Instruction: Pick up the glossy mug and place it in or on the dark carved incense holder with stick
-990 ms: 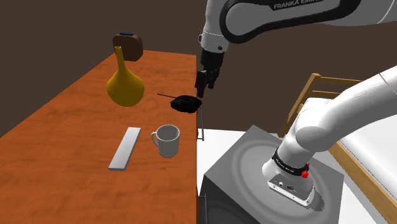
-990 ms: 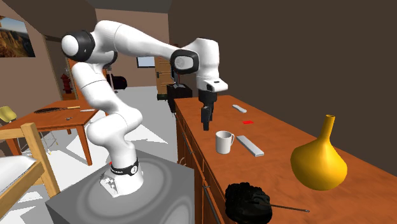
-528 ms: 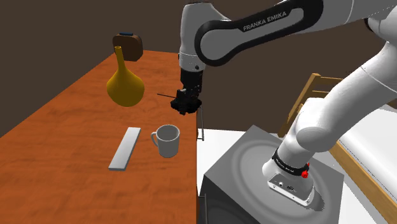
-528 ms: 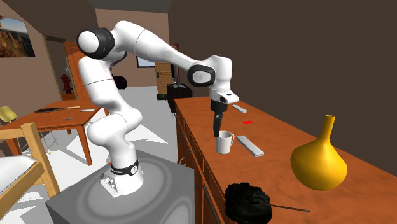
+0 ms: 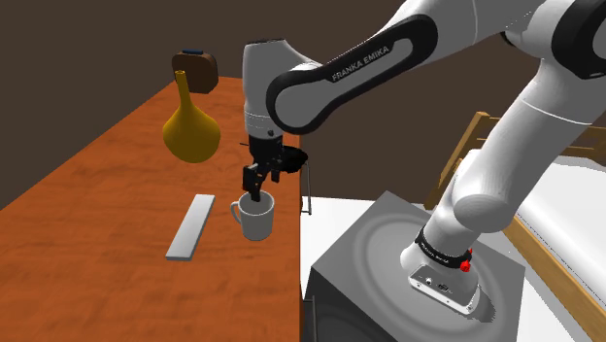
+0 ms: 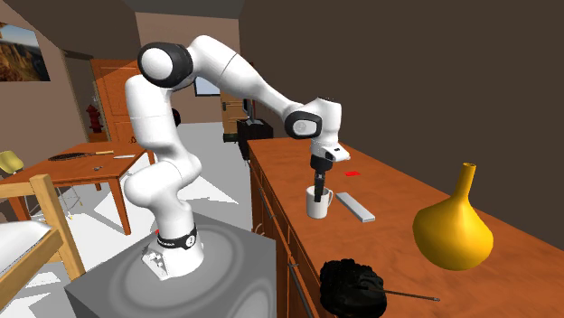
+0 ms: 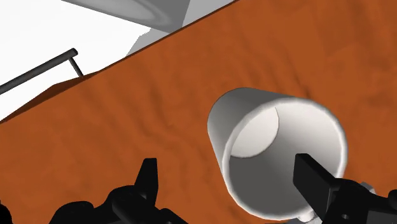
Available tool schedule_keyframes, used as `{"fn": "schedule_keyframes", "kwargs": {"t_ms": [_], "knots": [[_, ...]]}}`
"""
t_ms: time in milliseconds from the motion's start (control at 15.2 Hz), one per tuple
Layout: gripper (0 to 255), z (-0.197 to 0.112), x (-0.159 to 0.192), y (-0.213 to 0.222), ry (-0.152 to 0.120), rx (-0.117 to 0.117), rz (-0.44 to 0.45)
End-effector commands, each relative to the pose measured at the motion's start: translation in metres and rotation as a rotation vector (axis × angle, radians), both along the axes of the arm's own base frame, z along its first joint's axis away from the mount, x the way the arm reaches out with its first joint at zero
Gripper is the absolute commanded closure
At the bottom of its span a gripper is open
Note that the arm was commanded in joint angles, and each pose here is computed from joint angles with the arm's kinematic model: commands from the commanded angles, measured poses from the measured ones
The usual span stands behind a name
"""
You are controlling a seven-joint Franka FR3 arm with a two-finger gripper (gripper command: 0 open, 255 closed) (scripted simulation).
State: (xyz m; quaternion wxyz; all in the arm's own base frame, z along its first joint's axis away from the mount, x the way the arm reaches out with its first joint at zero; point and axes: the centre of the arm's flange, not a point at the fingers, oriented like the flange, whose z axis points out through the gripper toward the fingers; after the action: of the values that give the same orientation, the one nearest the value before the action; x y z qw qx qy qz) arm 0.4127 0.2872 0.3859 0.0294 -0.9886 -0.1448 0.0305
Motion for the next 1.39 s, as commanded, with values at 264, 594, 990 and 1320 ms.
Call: {"fn": "schedule_keyframes", "kwargs": {"t_ms": [264,594,990,1320], "knots": [[0,-0.036,-0.003,0.003,0.0,0.0,0.001],[0,-0.036,-0.003,0.003,0.0,0.0,0.001],[255,-0.036,-0.003,0.003,0.001,0.0,0.001],[255,-0.036,-0.003,0.003,0.001,0.0,0.001]]}}
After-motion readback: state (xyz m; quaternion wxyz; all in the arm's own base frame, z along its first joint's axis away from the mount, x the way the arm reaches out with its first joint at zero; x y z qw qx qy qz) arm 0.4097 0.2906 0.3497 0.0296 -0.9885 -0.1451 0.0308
